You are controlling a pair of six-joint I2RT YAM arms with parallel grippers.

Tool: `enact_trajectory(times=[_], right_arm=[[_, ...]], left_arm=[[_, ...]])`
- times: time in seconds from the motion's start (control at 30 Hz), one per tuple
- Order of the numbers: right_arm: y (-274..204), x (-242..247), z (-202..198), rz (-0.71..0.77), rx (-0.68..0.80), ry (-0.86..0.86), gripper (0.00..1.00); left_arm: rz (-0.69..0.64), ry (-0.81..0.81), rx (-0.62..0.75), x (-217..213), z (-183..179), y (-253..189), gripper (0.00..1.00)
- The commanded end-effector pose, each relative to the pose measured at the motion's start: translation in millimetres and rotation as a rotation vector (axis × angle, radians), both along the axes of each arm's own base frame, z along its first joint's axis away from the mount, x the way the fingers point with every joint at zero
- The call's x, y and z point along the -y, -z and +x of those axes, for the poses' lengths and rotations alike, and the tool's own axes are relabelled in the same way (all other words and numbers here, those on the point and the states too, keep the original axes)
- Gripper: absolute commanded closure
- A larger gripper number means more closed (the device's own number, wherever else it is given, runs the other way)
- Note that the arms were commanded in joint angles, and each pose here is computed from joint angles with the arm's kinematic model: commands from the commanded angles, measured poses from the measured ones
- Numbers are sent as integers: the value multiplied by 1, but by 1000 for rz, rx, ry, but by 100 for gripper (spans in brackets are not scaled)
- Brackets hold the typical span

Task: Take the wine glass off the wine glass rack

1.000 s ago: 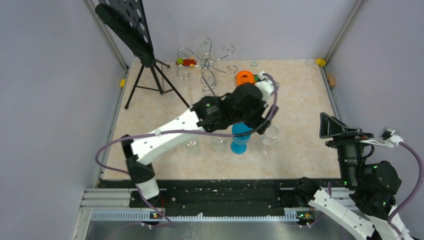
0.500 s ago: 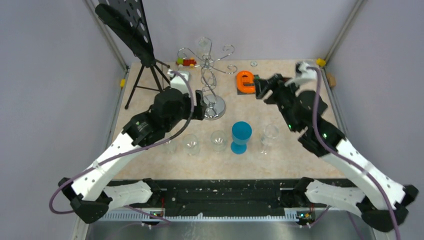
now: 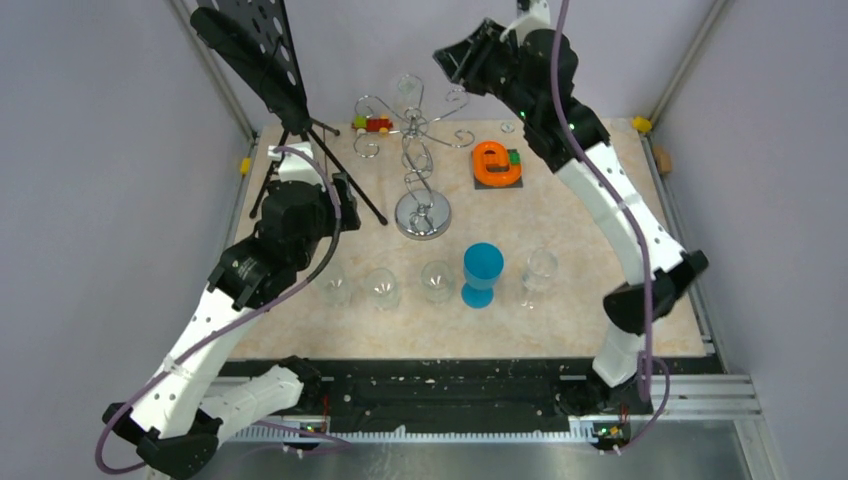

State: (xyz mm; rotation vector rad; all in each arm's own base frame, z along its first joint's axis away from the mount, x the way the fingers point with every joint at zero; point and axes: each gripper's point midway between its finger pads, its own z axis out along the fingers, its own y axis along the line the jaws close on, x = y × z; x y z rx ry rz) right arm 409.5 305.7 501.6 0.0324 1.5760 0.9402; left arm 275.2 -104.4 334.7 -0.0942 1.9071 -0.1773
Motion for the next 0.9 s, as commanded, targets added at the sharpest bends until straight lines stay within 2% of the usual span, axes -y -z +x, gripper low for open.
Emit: enact_trajectory(times=[0.0, 0.17, 0.43, 0.87], right_arm=[[11, -24, 34, 64, -112, -97, 64], [29, -40, 63, 152, -175, -104, 70], [64, -54, 93, 220, -236, -66, 68], [99, -71, 111, 165, -259, 103, 69]], left_arm=[[-18, -33, -29, -15, 0, 11, 16], [-56, -32, -54, -19, 3, 25, 16], [-62, -33, -53, -21, 3, 33, 17], [-52, -84, -42, -32, 3, 36, 16]])
